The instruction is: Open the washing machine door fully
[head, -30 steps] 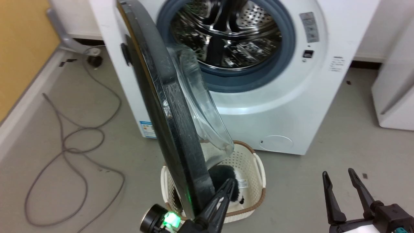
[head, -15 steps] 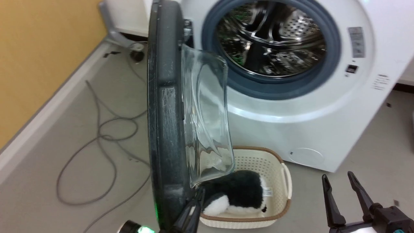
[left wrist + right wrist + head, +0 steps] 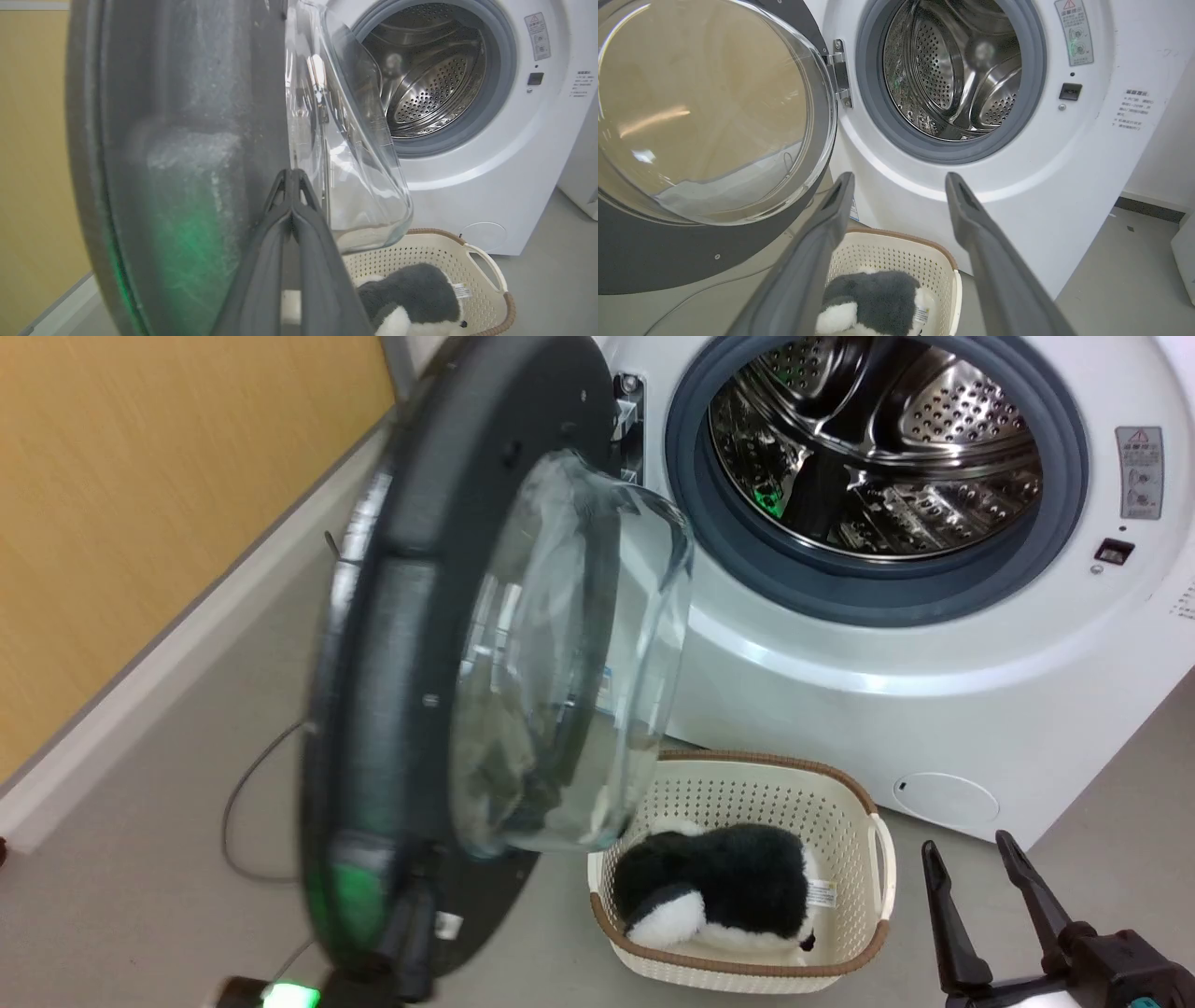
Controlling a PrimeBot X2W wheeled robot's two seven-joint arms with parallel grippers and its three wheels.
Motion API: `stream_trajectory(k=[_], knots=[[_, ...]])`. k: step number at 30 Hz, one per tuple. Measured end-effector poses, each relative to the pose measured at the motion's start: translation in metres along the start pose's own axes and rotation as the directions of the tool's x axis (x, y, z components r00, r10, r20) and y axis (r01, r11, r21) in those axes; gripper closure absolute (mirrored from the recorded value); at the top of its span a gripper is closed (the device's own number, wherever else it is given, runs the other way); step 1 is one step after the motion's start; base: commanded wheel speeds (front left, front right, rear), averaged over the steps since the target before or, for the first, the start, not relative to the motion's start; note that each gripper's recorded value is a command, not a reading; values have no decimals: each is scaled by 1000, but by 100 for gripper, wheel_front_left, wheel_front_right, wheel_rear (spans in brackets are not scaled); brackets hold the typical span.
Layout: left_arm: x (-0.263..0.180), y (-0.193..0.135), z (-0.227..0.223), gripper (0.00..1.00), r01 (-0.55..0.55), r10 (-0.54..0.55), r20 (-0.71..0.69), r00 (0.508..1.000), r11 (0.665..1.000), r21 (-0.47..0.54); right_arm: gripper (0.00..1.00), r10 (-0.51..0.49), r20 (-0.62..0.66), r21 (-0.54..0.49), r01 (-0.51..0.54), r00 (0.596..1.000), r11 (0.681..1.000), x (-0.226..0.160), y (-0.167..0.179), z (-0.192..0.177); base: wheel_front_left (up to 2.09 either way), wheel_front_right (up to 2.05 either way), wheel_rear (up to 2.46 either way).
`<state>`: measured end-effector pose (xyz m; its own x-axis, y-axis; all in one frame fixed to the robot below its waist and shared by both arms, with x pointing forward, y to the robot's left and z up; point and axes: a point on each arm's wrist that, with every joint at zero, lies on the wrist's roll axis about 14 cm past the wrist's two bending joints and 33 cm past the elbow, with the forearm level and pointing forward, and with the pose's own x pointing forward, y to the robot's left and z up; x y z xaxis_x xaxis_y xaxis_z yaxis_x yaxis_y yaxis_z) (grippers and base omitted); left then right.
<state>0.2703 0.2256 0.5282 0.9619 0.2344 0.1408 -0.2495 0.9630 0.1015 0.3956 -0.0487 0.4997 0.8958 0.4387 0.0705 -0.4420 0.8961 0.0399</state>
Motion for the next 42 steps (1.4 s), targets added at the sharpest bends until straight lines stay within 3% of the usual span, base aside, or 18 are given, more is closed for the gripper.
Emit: stream_trajectory(k=[10,22,33,42], knots=[[14,80,-10,100,-199,202,-30,979,977,77,0,-25,-31,-12,24,999,1000,0,-11,-12,0,0,0],[47,145,-22,100,-379,383,-58,922,923,70,0,-74,-47,-19,73,996,997,11,-32,-24,0,0,0],[73,192,-32,100,-478,483,-74,873,875,73,0,-124,-82,-22,123,989,992,9,-51,-40,0,0,0],[91,214,-51,100,-503,507,-131,852,862,65,0,-139,-70,-35,137,988,990,14,-58,-38,0,0,0]])
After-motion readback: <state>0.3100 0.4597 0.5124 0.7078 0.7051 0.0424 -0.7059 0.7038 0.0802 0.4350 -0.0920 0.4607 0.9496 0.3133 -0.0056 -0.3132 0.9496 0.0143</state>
